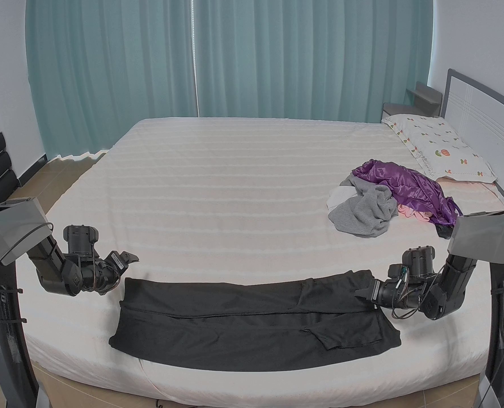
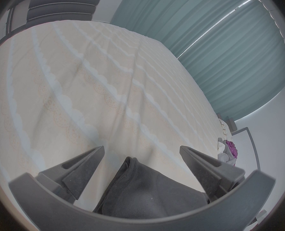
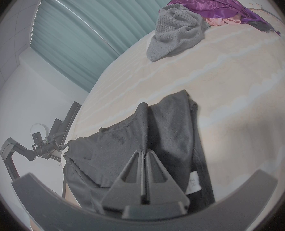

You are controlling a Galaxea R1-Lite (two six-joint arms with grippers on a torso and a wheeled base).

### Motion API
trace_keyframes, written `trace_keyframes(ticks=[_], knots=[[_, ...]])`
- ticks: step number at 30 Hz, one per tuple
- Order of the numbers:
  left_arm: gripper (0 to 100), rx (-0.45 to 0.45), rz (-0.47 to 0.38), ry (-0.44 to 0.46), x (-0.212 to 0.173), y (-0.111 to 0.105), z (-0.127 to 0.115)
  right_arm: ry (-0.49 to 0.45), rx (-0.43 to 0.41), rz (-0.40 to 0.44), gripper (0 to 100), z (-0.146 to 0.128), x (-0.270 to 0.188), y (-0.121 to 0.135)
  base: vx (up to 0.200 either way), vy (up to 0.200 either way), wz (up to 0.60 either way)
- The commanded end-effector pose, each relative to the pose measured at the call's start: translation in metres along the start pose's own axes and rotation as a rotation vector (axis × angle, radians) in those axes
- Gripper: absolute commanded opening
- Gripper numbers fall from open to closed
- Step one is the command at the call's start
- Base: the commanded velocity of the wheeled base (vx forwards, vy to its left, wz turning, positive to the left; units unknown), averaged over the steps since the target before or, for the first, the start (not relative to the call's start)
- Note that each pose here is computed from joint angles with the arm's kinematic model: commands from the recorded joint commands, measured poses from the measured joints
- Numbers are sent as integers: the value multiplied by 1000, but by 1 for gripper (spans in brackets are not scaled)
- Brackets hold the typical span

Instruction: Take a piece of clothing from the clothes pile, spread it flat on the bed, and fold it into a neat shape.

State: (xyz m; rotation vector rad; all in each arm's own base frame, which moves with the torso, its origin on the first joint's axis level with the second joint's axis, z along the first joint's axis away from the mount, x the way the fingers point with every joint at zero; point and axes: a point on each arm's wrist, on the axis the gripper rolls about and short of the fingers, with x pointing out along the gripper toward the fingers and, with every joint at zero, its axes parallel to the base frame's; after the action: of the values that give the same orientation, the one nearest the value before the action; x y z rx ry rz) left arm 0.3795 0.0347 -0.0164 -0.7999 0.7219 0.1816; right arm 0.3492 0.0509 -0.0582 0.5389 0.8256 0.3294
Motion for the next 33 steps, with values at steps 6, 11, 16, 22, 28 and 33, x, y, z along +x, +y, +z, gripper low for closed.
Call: trace_keyframes(ticks=[6, 11, 16, 22, 28, 33], knots=[[100, 2, 0, 1, 0, 0, 0, 11, 3, -15, 0, -5, -10, -3, 0, 0, 0], [100, 2, 0, 1, 0, 0, 0, 13, 4, -16, 0, -6, -10, -4, 0, 0, 0], [100, 0, -1, -2, -1, -1, 0, 11, 4, -15, 100, -5, -10, -3, 0, 0, 0], [100, 1, -1, 4, -17, -3, -3, -25, 42, -5, 100, 5, -20, -2, 0, 0, 0], [100, 1, 2, 15, -34, -5, -10, -91, 208, 7, 100, 20, -39, 7, 0, 0, 0], [100, -19, 18, 50, -45, -3, -22, -130, 280, -21, 100, 20, -53, 16, 0, 0, 0]])
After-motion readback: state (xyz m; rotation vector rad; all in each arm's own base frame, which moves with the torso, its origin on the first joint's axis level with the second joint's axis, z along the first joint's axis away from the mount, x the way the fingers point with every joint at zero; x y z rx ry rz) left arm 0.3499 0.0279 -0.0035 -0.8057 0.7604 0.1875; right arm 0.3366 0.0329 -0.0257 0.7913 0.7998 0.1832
